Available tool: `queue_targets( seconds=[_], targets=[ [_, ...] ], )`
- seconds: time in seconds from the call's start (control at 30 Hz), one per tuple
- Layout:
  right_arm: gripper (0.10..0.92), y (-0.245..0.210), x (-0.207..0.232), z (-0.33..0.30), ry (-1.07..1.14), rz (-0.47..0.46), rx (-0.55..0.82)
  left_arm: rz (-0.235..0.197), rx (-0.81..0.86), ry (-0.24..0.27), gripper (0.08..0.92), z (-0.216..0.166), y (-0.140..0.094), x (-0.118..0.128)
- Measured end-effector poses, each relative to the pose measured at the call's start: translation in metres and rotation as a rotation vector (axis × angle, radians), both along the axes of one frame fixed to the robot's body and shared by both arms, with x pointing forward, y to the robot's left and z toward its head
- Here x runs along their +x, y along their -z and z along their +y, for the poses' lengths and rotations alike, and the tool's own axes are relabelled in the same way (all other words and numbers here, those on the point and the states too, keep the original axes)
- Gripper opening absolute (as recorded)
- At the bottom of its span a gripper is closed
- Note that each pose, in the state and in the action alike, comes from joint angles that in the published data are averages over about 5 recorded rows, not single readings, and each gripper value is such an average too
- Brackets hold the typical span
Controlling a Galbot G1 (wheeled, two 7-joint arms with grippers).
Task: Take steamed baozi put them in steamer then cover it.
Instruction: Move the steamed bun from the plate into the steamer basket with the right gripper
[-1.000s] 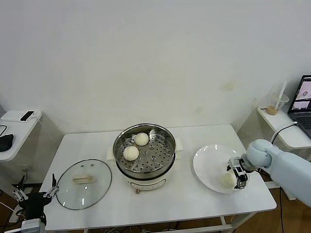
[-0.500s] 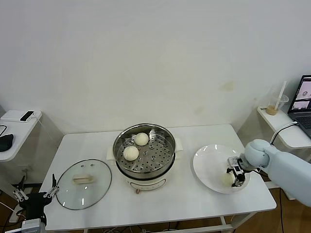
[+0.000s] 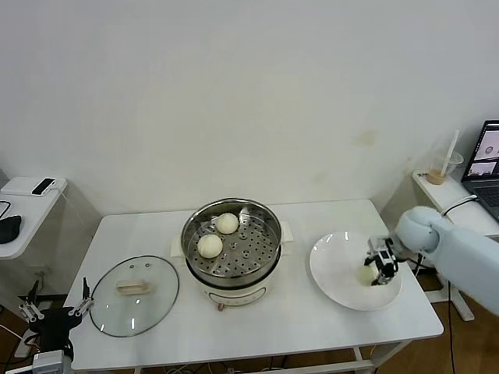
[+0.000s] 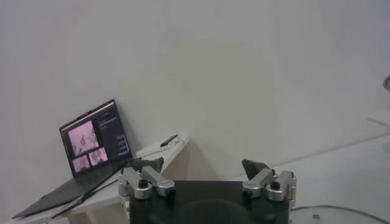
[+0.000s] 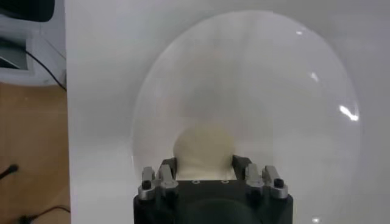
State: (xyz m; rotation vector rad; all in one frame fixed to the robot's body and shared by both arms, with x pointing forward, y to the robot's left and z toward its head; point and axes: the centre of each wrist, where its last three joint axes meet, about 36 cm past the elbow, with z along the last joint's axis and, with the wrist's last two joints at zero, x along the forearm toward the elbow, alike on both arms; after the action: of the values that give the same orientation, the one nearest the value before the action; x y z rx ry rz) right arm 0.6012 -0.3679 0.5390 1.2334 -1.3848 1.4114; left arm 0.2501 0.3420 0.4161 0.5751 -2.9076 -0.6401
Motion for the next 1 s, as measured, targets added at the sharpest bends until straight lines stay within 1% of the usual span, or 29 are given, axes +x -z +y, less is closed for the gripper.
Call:
queue_targets(
  seconds=[0.27,0.47,0.6,0.8,1.0],
  targets=[
    [0.585,-0.074,0.029,0.036,-0.044,-0.113,0.070,-0.001,-0.002,-0.001,0.823,0.001,0.000,0.000],
    [0.585,-0.128,0.045,0.088,-0.128,-0.193,0.117,0.000,-0.002,-0.004,0.823,0.001,0.000,0.000],
    [0.585,-0.154,0.049,0.128,-0.206,-0.228,0.142,0.004,0.000,-0.011,0.823,0.004,0.001,-0.001],
    [0.587,-0.164,0.047,0.187,-0.324,-0.232,0.173,0.007,0.004,-0.022,0.823,0.008,0.000,-0.003],
    [0.585,-0.146,0.042,0.238,-0.451,-0.196,0.187,0.004,0.011,-0.029,0.823,0.010,-0.003,-0.004]
  ],
)
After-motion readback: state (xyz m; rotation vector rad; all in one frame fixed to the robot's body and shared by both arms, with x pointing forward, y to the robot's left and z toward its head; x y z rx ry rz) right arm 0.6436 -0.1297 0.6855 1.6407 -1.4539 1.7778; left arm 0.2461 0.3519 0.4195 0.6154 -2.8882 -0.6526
